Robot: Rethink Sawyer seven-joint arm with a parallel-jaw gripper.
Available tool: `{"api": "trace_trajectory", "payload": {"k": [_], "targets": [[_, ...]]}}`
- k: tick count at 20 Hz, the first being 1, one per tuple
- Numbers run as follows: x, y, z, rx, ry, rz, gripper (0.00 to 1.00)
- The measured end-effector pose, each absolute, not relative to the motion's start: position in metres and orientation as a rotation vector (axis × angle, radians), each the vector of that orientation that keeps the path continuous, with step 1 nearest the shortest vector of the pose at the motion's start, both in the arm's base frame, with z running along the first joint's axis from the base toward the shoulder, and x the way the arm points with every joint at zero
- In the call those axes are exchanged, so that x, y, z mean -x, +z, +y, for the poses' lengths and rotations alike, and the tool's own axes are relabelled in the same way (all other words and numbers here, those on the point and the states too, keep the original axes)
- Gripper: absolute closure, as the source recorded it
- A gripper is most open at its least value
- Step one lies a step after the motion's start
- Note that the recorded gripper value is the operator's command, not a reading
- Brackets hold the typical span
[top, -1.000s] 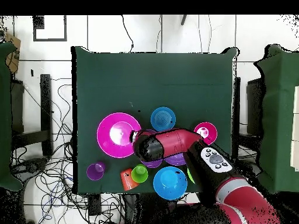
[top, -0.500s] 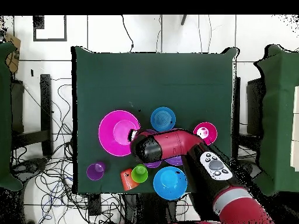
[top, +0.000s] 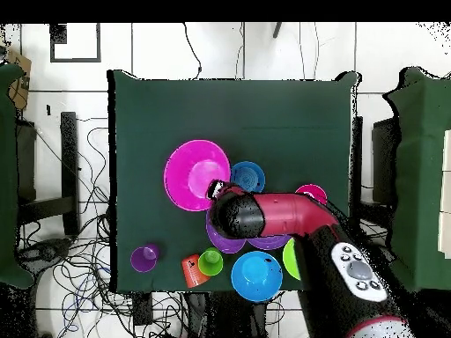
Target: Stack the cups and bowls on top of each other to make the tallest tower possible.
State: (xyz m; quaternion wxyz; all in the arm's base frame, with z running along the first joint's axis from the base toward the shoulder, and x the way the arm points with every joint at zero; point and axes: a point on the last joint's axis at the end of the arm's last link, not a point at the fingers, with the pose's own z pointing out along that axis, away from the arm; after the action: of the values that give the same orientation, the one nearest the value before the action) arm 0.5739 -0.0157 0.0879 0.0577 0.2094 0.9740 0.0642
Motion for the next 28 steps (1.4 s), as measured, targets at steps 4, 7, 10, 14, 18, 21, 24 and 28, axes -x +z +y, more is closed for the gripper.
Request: {"api": "trace_trajectory", "payload": {"k": [4,7,10,14,18,21,24,28], "targets": [[-0.582,0.105,-0.058,-0.775,0.191,2.937,1.0],[-0.586,0.114,-0.084,-0.853,0.196,2.935,1.0],[-0.59,0.124,-0.107,-0.919,0.217,2.934,1.0],[-0.59,0.134,-0.128,-0.964,0.238,2.928,1.0],[-0.591,0.139,-0.143,-0.99,0.256,2.905,1.0],[-0.59,0.14,-0.154,-1.003,0.264,2.893,1.0],[-0.587,0.136,-0.163,-1.01,0.267,2.89,1.0],[-0.58,0.124,-0.164,-0.989,0.261,2.914,1.0]]}}
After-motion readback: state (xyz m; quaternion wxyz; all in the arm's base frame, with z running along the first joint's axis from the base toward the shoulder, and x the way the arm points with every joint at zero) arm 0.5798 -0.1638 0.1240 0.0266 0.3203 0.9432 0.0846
